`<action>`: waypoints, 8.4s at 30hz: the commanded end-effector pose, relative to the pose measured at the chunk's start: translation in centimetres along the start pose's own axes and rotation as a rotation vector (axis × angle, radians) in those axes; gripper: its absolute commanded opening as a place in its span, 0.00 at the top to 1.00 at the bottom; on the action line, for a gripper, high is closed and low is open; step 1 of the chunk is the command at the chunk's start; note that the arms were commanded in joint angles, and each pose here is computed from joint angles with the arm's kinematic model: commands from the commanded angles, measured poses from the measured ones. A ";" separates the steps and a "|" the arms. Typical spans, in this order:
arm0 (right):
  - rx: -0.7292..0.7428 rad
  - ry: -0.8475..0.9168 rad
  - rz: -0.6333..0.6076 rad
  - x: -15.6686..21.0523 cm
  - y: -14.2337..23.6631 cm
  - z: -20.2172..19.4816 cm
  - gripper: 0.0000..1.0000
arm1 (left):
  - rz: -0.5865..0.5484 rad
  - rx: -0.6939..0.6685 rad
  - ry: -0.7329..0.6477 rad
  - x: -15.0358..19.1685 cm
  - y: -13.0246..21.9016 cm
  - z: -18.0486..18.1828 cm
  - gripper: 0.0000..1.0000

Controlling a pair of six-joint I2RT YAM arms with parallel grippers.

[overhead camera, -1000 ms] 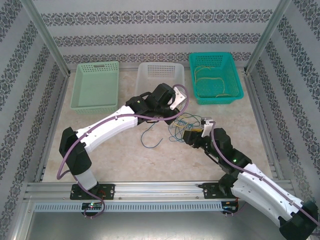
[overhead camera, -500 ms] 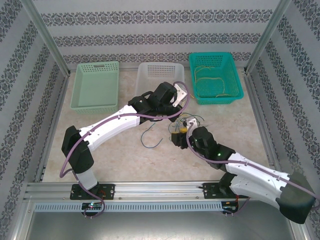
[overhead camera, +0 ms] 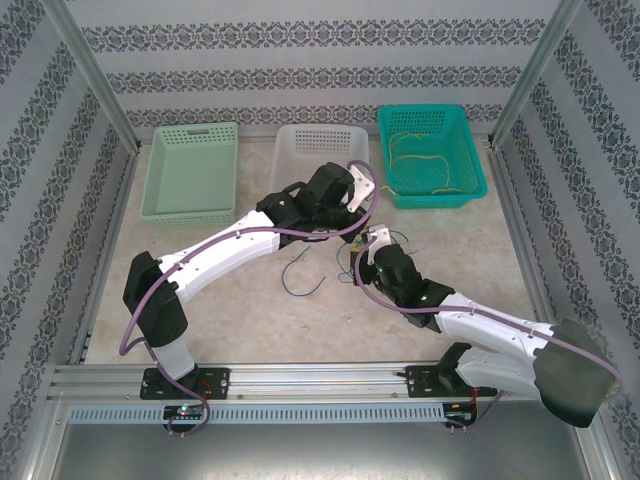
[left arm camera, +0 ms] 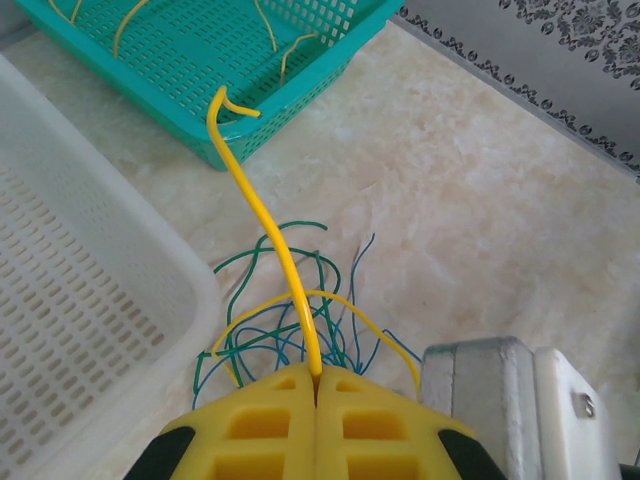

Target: Untangle the cables

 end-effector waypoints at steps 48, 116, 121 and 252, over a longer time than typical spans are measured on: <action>-0.238 0.255 0.044 -8.3 4.4 -0.2 0.20 | -0.276 0.071 0.014 -5.9 8.7 1.9 1.00; -0.086 -0.007 0.207 -16.5 3.4 -9.1 1.00 | -0.527 -0.081 0.221 -9.4 8.9 10.3 0.00; 0.050 -0.040 0.245 -19.5 1.3 -14.4 1.00 | -0.509 -0.156 0.203 -8.0 9.9 11.0 0.00; -0.421 0.048 0.205 -11.3 0.3 -0.5 0.16 | 0.215 -0.384 0.144 12.7 5.7 9.9 1.00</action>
Point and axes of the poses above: each hand's point on the last joint's axis, 136 mm out from that joint toward the fingers, its own y axis back along the fingers, its own z axis along the line the jaws close on, x = y × z, the point moved 3 cm from there along y, back along the fingers, and after that the axes turned 5 degrees about y, right-handed, at the moved point
